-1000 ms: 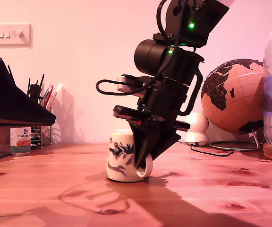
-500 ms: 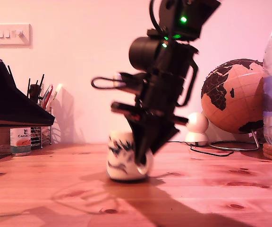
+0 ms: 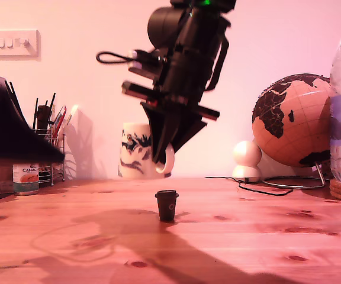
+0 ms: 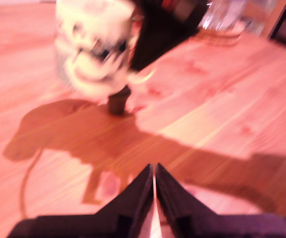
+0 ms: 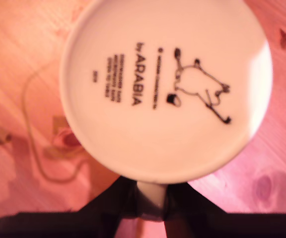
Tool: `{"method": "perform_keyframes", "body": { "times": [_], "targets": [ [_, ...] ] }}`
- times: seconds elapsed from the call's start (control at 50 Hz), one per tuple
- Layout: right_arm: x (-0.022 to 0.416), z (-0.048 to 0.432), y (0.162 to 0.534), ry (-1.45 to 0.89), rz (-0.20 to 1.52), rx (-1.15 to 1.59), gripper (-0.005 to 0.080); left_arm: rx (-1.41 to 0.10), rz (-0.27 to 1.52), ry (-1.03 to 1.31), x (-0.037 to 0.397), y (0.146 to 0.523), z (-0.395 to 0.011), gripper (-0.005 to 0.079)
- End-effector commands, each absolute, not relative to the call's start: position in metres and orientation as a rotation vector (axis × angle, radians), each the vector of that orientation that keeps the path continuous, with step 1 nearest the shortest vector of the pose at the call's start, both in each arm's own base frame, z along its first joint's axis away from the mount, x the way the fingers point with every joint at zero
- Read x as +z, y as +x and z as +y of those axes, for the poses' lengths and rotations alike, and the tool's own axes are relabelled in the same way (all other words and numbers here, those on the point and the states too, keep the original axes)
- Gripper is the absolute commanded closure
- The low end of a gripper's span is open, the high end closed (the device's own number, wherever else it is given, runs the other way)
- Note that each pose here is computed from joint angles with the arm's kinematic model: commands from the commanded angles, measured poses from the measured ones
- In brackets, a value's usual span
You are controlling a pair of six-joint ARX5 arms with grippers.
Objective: Lift the coffee cup and remove the coffee capsule that is hidden under it
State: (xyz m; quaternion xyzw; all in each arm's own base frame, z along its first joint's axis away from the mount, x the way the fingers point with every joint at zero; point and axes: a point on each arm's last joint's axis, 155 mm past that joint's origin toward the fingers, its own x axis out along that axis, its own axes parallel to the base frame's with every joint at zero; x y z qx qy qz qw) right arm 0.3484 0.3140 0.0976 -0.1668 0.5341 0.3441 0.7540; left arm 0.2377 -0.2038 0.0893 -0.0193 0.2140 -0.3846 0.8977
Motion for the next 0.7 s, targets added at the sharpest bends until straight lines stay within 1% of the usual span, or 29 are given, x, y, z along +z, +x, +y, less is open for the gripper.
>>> {"method": "perform_keyframes", "body": {
  "times": [0.0,0.06,0.12,0.22,0.3,0.34,0.48,0.6,0.68],
  "targets": [
    [0.12,0.324,0.357,-0.36,1.097,0.762,0.0764,-0.807,0.415,-0.018,0.093,0.243,-0.208,0.0743],
    [0.128,0.323,0.36,-0.366,1.078,0.748,0.0764,-0.813,0.395,0.005,0.091,0.248,-0.211,0.0696],
    [0.135,0.324,0.361,-0.363,1.064,0.748,0.0764,-0.818,0.376,0.022,0.088,0.252,-0.214,0.0622],
    [0.146,0.323,0.362,-0.36,1.047,0.747,0.0764,-0.817,0.375,0.034,0.081,0.261,-0.219,0.0451],
    [0.154,0.319,0.364,-0.359,1.034,0.735,0.0764,-0.817,0.384,0.036,0.075,0.27,-0.224,0.0353],
    [0.156,0.317,0.364,-0.364,1.027,0.734,0.0764,-0.817,0.388,0.045,0.073,0.274,-0.226,0.0338],
    [0.167,0.307,0.369,-0.374,1.0,0.727,0.0764,-0.832,0.401,0.051,0.074,0.293,-0.24,0.0335],
    [0.175,0.296,0.376,-0.372,0.982,0.713,0.0764,-0.847,0.424,0.095,0.075,0.31,-0.252,0.0276],
    [0.18,0.287,0.381,-0.366,0.972,0.702,0.0764,-0.855,0.447,0.129,0.072,0.32,-0.259,0.0265]
  ]
}}
